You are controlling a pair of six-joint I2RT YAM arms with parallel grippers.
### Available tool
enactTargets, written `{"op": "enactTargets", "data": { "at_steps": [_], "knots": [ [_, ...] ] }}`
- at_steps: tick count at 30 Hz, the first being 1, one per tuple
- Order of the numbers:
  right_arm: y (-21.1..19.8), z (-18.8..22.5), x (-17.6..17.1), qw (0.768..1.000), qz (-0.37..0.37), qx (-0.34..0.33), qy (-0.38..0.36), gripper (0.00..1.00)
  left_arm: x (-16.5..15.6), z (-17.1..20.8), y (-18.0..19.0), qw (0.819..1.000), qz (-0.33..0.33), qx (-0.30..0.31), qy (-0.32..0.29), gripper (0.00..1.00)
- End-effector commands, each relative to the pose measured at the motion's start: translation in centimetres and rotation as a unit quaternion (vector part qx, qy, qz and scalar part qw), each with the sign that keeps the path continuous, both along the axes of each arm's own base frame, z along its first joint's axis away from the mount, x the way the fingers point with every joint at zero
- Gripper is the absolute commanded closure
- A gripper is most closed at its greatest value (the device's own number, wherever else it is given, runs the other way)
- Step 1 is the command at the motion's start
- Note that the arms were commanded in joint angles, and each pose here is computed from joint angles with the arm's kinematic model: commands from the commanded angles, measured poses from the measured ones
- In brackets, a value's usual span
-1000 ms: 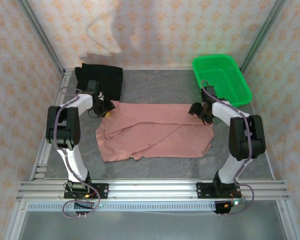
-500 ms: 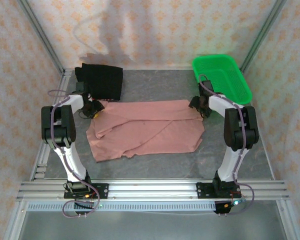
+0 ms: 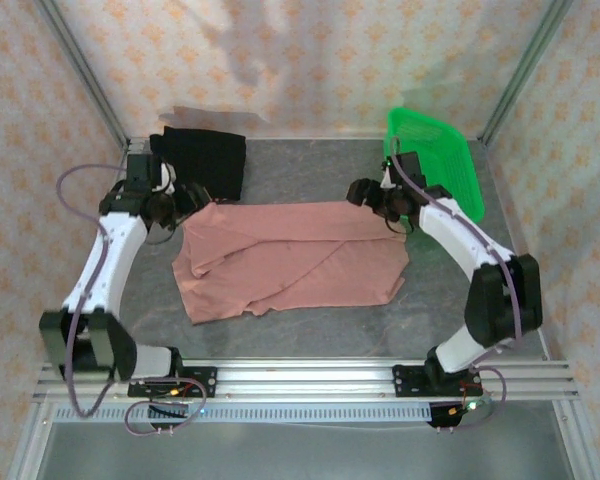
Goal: Fold and stack the t-shirts
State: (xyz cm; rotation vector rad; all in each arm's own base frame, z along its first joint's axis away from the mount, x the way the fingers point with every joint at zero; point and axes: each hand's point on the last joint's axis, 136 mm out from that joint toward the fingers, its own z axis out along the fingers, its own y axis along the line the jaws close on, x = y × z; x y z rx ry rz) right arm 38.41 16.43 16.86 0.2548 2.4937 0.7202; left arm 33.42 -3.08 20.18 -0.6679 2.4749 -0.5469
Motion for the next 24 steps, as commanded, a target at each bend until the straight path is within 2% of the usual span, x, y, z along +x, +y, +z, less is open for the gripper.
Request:
{"op": "enactTargets", "data": {
  "at_steps": [1,4,5,6,8,12,18,22,24],
  "knots": [
    [1.5,0.1,-3.2,0.998,0.018,0.059,0.006,0.14,-7.2,-4.9,-1.6,0.992,-0.034,0.016,0.122,0.37],
    [2.2,0.6,-5.0,0.994,0.021,0.107,-0.012,0.10,-10.0,-6.9,-1.8,0.985,-0.057,0.069,0.148,0.40],
    [2.4,0.8,-5.5,0.992,0.024,0.118,-0.020,0.09,-10.4,-7.4,-1.9,0.983,-0.062,0.084,0.150,0.42],
    [2.6,1.0,-6.1,0.991,0.027,0.129,-0.026,0.01,-10.7,-8.1,-2.0,0.981,-0.066,0.097,0.153,0.44],
    [2.6,0.9,-7.1,0.990,0.029,0.137,-0.034,0.01,-10.7,-9.1,-2.3,0.977,-0.077,0.124,0.156,0.49],
    [2.2,1.1,-8.1,0.989,0.027,0.141,-0.042,0.01,-9.6,-10.7,-3.2,0.963,-0.107,0.185,0.164,0.55],
    [2.0,0.3,-8.8,0.990,0.029,0.134,-0.032,0.01,-6.7,-13.0,-4.8,0.932,-0.157,0.280,0.169,0.61],
    [1.8,0.6,-9.2,0.990,0.031,0.131,-0.037,0.01,-4.6,-13.7,-4.7,0.907,-0.171,0.343,0.177,0.63],
    [1.6,0.5,-9.6,0.991,0.034,0.126,-0.036,0.01,-3.8,-13.8,-4.8,0.902,-0.176,0.355,0.174,0.63]
  ]
}}
